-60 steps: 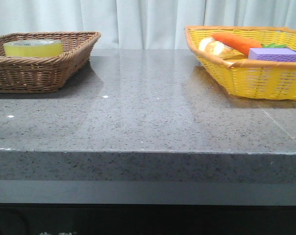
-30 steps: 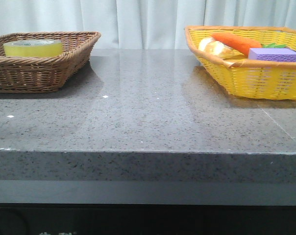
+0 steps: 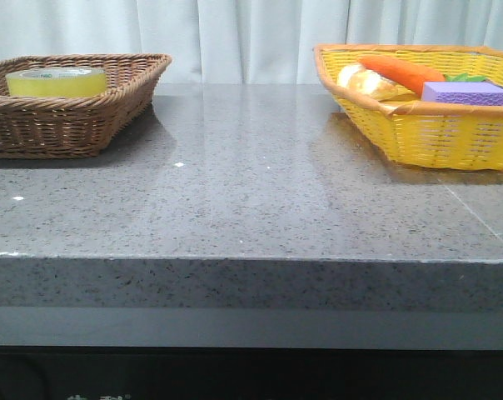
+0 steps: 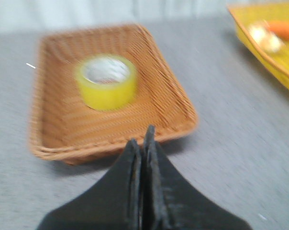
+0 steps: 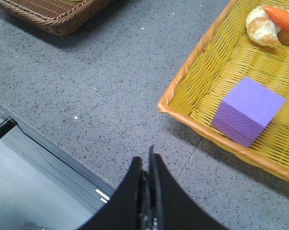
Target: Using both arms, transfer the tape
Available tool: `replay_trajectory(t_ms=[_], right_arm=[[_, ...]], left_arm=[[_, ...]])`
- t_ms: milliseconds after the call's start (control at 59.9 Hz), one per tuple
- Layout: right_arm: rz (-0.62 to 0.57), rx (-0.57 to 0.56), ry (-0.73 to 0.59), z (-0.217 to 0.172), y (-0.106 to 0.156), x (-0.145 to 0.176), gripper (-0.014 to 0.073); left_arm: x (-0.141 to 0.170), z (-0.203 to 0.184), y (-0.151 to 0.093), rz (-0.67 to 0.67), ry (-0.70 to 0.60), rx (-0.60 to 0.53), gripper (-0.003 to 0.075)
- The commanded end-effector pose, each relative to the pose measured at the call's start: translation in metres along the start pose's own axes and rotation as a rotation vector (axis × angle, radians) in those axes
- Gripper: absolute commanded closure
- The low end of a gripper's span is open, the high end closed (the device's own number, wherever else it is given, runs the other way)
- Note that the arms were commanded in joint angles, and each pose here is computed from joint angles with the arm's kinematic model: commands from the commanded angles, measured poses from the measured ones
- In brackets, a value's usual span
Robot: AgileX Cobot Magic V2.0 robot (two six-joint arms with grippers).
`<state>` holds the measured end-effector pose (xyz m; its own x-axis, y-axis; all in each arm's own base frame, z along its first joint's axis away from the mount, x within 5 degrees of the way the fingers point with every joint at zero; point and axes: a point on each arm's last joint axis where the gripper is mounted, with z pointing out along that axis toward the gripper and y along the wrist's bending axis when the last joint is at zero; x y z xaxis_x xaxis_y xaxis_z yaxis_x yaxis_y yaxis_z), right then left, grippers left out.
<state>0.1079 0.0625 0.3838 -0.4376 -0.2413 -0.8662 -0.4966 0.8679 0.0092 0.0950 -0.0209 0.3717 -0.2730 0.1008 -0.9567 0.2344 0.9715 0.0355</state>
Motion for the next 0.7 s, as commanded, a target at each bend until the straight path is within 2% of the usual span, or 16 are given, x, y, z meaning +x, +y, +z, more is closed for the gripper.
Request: replay_trajectory(t_ms=[0, 150, 284, 368, 484, 685], right_arm=[[-0.003, 0.01, -0.089, -0.006, -0.001, -0.012, 0.0663], [-0.003, 0.01, -0.089, -0.006, -0.001, -0.012, 0.0663], [-0.003, 0.01, -0.089, -0.006, -0.001, -0.012, 0.0663], [-0.003, 0.01, -0.089, -0.006, -0.001, -0.012, 0.0663], [-0.003, 0.01, -0.089, -0.006, -0.001, -0.012, 0.0663], [-0.003, 0.01, -0.089, -0.006, -0.001, -0.012, 0.0663]], left_arm=[[0.002, -0.016, 0.004, -0.033, -0.19, -0.071, 0.0741], [0.034, -0.034, 0.003, -0.037, -0.275, -0.138, 0.0741], [0.056, -0.039, 0.0, -0.049, -0.331, -0.146, 0.0741], [0.074, -0.033, 0.0, -0.057, -0.34, -0.153, 0.0741], [0.1, -0.021, 0.003, -0.137, -0.378, -0.165, 0.0741], [0.135, -0.004, 0.005, -0.125, -0.42, -0.196, 0.0741]])
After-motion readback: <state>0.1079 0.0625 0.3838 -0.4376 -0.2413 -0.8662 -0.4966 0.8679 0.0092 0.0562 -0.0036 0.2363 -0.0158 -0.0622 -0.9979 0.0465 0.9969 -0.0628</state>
